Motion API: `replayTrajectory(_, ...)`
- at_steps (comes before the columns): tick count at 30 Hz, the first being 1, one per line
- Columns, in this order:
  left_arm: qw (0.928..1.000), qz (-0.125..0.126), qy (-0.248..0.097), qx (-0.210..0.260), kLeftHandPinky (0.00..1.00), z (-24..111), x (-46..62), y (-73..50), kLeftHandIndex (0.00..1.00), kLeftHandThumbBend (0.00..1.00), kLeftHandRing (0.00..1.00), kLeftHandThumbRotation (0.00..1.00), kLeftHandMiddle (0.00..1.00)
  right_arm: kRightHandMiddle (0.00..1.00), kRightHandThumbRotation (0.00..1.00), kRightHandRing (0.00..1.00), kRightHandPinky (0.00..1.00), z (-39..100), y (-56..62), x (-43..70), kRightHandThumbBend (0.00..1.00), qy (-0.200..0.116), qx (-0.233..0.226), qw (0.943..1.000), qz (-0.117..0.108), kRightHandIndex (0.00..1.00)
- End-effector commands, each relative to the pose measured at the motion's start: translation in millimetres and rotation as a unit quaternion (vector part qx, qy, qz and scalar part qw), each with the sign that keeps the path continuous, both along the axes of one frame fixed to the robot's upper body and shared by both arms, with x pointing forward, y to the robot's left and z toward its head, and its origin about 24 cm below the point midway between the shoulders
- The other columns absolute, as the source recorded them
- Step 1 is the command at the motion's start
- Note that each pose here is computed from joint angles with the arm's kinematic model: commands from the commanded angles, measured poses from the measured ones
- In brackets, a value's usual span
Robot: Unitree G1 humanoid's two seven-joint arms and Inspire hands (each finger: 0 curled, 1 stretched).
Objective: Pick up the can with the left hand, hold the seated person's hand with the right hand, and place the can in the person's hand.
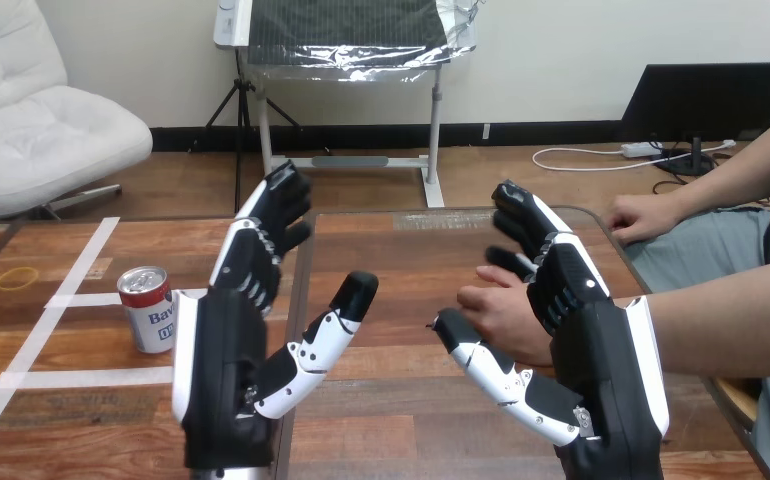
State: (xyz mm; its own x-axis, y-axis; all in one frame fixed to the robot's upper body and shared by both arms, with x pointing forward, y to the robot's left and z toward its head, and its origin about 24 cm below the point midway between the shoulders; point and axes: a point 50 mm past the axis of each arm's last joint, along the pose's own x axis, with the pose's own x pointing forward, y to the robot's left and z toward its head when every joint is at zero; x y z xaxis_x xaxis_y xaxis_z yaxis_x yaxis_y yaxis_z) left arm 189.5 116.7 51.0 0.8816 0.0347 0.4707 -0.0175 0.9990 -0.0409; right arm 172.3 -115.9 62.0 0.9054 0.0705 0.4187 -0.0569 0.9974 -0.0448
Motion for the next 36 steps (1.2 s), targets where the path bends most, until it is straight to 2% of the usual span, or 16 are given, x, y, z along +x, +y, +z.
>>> replayTrajectory(1,0.9994,0.032,-0.011,-0.004,0.83,5.1,-3.5,0.5,0.86,0.61,0.87,0.22,0.87,0.92,0.0,0.94,0.92,9.7,0.8,8.2,0.62,-0.035,0.011,0.9993,-0.011,0.87)
replayTrajectory(3,0.999,0.042,-0.011,0.005,0.83,5.1,-3.2,2.1,0.87,0.61,0.87,0.21,0.88,0.93,0.0,0.95,0.92,9.7,0.5,8.3,0.62,-0.034,0.009,0.9993,-0.013,0.87)
replayTrajectory(9,0.9941,0.096,-0.027,0.043,0.85,5.4,0.2,11.7,0.87,0.62,0.88,0.19,0.88,0.93,0.0,0.95,0.93,9.5,-0.4,8.4,0.62,-0.032,0.006,0.9994,-0.014,0.88)
replayTrajectory(17,0.9836,0.163,-0.036,0.067,0.92,5.6,3.4,24.2,0.88,0.64,0.91,0.21,0.9,0.94,0.0,0.95,0.94,9.1,-1.2,8.5,0.61,-0.03,0.008,0.9994,-0.014,0.88)
replayTrajectory(23,0.9763,0.198,-0.036,0.08,0.98,5.1,5.4,32.7,0.91,0.65,0.97,0.25,0.94,0.94,0.0,0.94,0.94,8.3,-1.4,8.5,0.61,-0.028,0.01,0.9995,-0.014,0.88)
replayTrajectory(27,0.9733,0.214,-0.036,0.076,0.99,4.8,6.9,37.6,0.92,0.66,0.99,0.25,0.95,0.93,0.0,0.94,0.93,7.7,-1.5,8.6,0.61,-0.028,0.01,0.9995,-0.013,0.88)
replayTrajectory(32,0.9645,0.247,-0.025,0.088,1.0,3.6,9.4,44.8,0.94,0.66,0.99,0.26,0.96,0.93,0.0,0.94,0.93,6.8,-1.3,8.7,0.61,-0.027,0.01,0.9995,-0.012,0.88)
replayTrajectory(36,0.9614,0.26,-0.022,0.086,1.0,2.6,12.0,48.8,0.94,0.67,0.99,0.27,0.97,0.93,0.0,0.94,0.93,6.4,-1.0,8.8,0.61,-0.026,0.011,0.9996,-0.009,0.88)
